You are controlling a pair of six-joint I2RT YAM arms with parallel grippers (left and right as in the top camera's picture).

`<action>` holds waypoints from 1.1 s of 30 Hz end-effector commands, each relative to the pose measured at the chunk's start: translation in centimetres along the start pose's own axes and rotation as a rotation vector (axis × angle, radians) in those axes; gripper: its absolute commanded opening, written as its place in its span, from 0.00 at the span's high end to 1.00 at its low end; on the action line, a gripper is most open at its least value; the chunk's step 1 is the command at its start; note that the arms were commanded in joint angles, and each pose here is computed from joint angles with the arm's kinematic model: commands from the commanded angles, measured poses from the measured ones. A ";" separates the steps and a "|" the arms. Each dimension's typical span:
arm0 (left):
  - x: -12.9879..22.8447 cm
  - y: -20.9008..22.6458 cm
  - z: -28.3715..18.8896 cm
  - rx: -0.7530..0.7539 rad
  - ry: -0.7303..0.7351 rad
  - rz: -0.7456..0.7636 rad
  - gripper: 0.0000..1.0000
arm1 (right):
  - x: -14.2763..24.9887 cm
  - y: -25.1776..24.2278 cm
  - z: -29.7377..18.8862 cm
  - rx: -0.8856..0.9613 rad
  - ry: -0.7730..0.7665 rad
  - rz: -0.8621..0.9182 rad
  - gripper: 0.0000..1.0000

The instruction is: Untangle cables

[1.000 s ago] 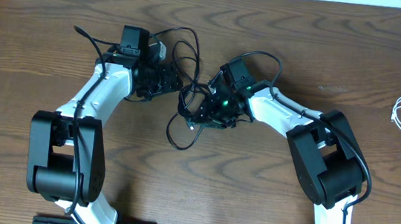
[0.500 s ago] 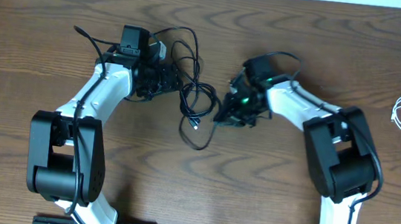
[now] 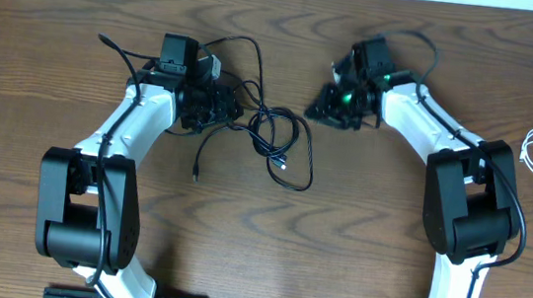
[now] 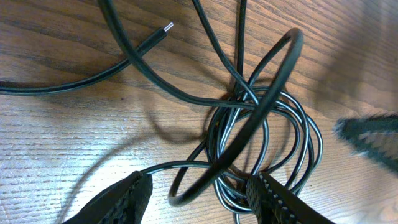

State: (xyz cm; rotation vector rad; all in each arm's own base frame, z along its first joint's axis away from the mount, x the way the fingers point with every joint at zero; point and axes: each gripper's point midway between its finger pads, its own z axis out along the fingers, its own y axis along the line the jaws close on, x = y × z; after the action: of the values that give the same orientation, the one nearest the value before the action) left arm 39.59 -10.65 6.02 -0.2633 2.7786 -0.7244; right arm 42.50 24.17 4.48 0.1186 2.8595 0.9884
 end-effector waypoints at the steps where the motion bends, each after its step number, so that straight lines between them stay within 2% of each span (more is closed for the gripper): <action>1: 0.4 0.0 0.4 0.005 0.016 -0.007 0.46 | 0.1 1.3 0.4 0.008 -0.002 -0.047 0.54; 3: 0.4 0.0 0.4 0.005 0.016 -0.007 0.46 | 1.3 1.5 0.8 0.023 0.036 -0.042 0.41; 7: 0.4 0.0 0.4 0.005 0.015 -0.007 0.46 | 4.5 1.9 1.2 0.031 0.146 -0.013 0.32; 9: 0.4 0.0 0.4 0.005 0.016 -0.007 0.46 | 6.0 3.2 1.2 -0.031 0.212 -0.005 0.27; 12: 0.4 0.0 0.4 0.005 0.015 -0.007 0.46 | 7.1 5.0 1.1 -0.123 0.265 -0.006 0.13; 14: 0.4 0.0 0.4 0.005 0.016 -0.007 0.46 | 7.6 6.0 0.8 -0.179 0.299 -0.001 0.09; 16: 0.4 0.0 0.4 0.005 0.016 -0.007 0.46 | 7.8 6.1 0.7 -0.183 0.307 0.003 0.10; 22: 0.4 0.0 0.4 0.005 0.015 -0.007 0.46 | 7.8 6.3 1.1 -0.167 0.302 0.037 0.50; 24: 0.4 0.0 0.4 0.005 0.015 -0.007 0.46 | 8.0 5.8 1.3 -0.116 0.301 0.108 0.57; 26: 0.4 0.0 0.4 0.005 0.015 -0.007 0.46 | 8.5 4.9 1.6 -0.041 0.304 0.193 0.51; 30: 0.4 0.0 0.4 0.005 0.016 -0.007 0.46 | 8.9 2.5 1.8 0.118 0.268 0.275 0.22; 31: 0.4 0.0 0.4 0.005 0.015 -0.007 0.46 | 9.0 2.0 1.7 0.147 0.262 0.292 0.17; 33: 0.4 0.0 0.4 0.005 0.015 -0.007 0.46 | 9.2 1.6 1.7 0.172 0.262 0.315 0.14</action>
State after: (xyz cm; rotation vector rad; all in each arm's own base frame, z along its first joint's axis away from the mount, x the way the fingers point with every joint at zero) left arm 39.59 -10.65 6.02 -0.2633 2.7786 -0.7244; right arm 33.41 28.51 4.44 0.3561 3.2216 1.0227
